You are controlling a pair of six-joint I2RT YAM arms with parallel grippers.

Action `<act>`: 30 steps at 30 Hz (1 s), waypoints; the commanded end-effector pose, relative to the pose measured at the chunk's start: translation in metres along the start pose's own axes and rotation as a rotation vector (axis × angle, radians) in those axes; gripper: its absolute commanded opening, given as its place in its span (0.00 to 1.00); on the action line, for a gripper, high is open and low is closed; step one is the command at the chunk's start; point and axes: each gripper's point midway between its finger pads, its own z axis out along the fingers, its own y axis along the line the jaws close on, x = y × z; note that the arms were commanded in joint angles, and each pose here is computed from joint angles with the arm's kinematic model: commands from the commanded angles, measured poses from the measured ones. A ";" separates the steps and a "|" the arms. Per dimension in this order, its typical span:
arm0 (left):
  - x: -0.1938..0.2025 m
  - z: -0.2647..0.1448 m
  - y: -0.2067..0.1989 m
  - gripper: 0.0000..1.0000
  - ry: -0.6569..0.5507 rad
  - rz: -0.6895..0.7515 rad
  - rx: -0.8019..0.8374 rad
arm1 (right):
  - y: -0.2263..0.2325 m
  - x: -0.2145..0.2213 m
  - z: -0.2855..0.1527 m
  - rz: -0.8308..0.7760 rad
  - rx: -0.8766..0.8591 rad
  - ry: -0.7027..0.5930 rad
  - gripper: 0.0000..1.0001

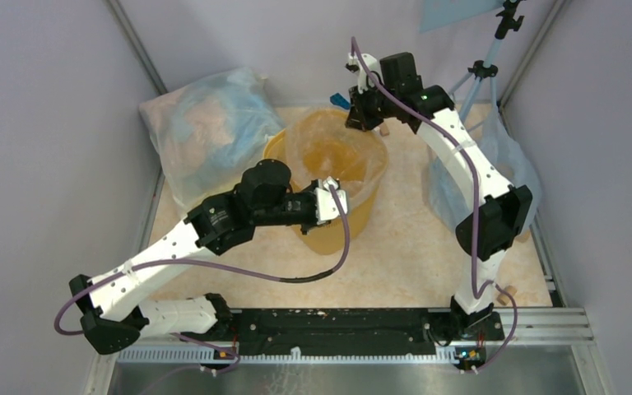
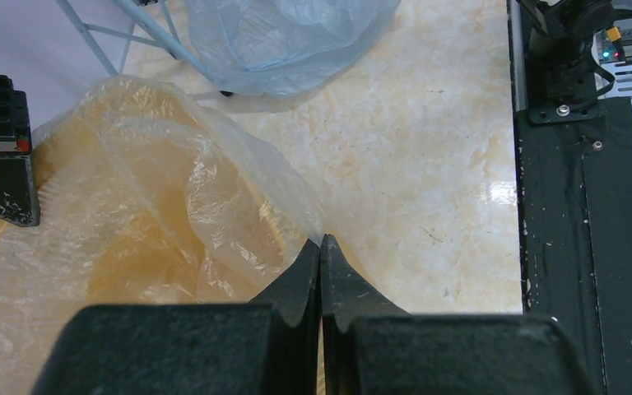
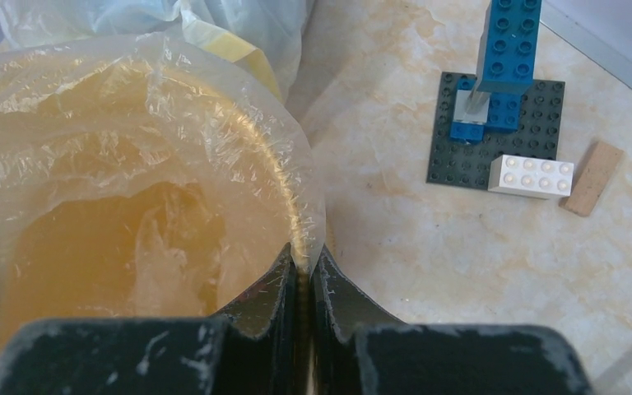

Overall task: Put the trash bags into the trash bin
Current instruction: Place the trash bag in the trash bin.

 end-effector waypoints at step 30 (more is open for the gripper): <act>0.061 -0.045 0.028 0.09 0.064 -0.048 -0.434 | 0.007 -0.010 -0.025 -0.022 0.039 -0.064 0.00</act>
